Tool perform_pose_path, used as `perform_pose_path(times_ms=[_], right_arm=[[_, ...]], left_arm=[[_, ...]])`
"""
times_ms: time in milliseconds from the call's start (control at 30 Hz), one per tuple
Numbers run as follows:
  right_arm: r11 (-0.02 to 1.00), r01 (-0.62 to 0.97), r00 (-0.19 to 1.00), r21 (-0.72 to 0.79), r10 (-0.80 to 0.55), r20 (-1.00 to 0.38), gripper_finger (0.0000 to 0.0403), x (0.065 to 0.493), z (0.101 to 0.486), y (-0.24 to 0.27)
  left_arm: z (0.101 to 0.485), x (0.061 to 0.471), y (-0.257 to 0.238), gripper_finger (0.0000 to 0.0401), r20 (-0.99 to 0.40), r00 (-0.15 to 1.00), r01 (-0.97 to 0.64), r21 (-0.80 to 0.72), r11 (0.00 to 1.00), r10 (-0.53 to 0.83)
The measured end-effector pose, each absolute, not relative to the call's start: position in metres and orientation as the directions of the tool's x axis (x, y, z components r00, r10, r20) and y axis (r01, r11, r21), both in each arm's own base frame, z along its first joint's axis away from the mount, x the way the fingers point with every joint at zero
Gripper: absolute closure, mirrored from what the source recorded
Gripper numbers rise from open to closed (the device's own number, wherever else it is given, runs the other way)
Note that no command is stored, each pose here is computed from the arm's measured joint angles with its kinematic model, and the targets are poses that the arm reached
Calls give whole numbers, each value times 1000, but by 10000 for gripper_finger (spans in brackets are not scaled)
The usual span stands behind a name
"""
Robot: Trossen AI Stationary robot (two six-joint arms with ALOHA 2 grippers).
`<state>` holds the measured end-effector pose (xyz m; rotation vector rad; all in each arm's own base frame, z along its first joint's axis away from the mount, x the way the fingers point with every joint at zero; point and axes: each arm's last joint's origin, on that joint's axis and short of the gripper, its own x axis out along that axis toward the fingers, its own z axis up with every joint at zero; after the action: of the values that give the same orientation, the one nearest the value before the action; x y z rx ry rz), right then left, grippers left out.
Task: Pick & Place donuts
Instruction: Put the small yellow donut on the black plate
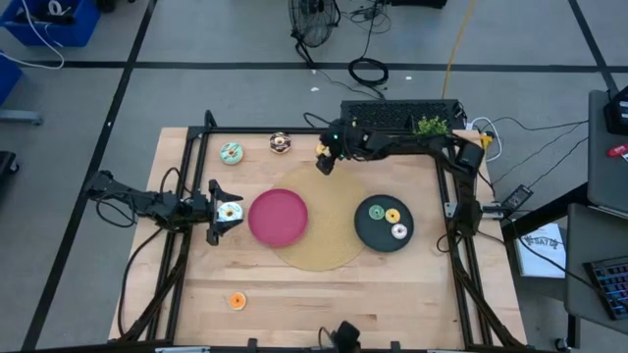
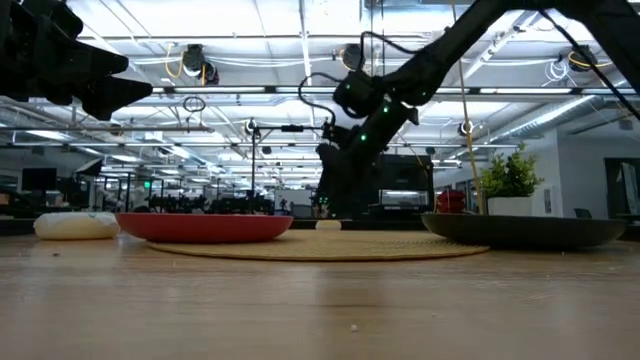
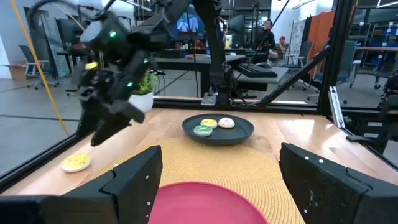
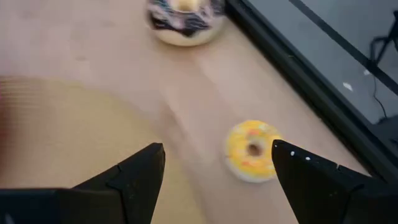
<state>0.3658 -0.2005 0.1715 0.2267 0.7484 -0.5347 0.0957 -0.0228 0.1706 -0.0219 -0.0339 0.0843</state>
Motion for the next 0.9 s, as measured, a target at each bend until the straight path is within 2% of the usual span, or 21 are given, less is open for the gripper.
perform_pose_path(times_ms=[200, 700, 900], right_arm=[[806, 581, 588, 115, -317, -744, 122, 350, 163, -227], [793, 593, 560, 137, -284, -778, 122, 342, 156, -234], [799, 572, 569, 184, -225, -791, 122, 349, 140, -235]], left_arm=[[171, 96, -23, 82, 33, 996, -84, -24, 996, 85], [171, 96, -23, 82, 34, 996, -84, -24, 996, 85], [171, 96, -23, 82, 34, 996, -84, -24, 996, 85]])
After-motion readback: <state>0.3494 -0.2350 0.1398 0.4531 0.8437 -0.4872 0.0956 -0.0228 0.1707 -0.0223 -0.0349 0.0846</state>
